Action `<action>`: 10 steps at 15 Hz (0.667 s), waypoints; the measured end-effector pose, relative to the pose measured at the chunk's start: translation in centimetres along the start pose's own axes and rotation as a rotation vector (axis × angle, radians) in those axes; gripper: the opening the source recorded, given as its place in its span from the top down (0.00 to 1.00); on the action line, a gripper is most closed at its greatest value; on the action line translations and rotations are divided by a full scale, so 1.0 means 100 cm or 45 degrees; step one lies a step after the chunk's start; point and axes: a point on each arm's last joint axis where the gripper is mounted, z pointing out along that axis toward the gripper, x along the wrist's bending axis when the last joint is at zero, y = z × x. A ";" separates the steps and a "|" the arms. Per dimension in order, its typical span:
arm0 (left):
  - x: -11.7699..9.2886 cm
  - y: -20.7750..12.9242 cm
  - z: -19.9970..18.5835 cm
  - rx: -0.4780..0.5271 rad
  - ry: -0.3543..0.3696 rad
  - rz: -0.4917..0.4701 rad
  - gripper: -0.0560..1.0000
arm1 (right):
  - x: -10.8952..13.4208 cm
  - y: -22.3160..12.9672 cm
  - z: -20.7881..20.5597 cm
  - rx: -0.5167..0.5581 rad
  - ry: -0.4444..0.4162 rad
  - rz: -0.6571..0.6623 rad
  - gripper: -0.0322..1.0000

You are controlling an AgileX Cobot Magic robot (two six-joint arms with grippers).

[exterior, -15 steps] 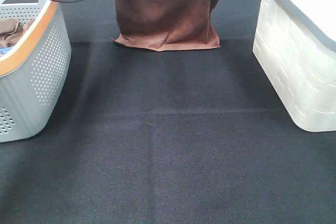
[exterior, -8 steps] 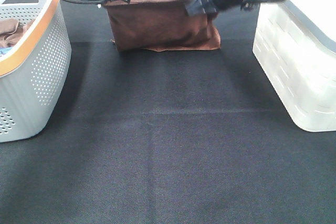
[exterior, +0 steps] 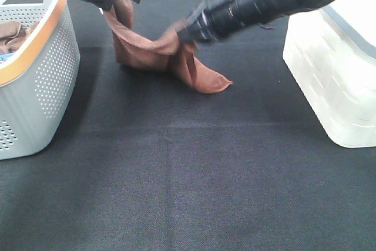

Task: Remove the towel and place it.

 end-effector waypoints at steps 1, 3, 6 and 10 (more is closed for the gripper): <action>0.000 -0.003 0.000 0.035 -0.003 -0.014 0.95 | -0.007 -0.007 -0.002 0.123 -0.098 0.061 0.97; -0.002 -0.010 -0.001 0.146 -0.021 -0.049 0.95 | -0.022 -0.013 -0.010 0.296 -0.324 0.167 0.97; -0.017 -0.024 -0.005 0.347 -0.176 -0.113 0.95 | -0.036 -0.021 -0.028 0.534 -0.614 0.305 0.97; -0.022 -0.037 -0.010 0.538 -0.235 -0.114 0.95 | -0.028 -0.019 -0.041 0.599 -0.620 0.320 0.97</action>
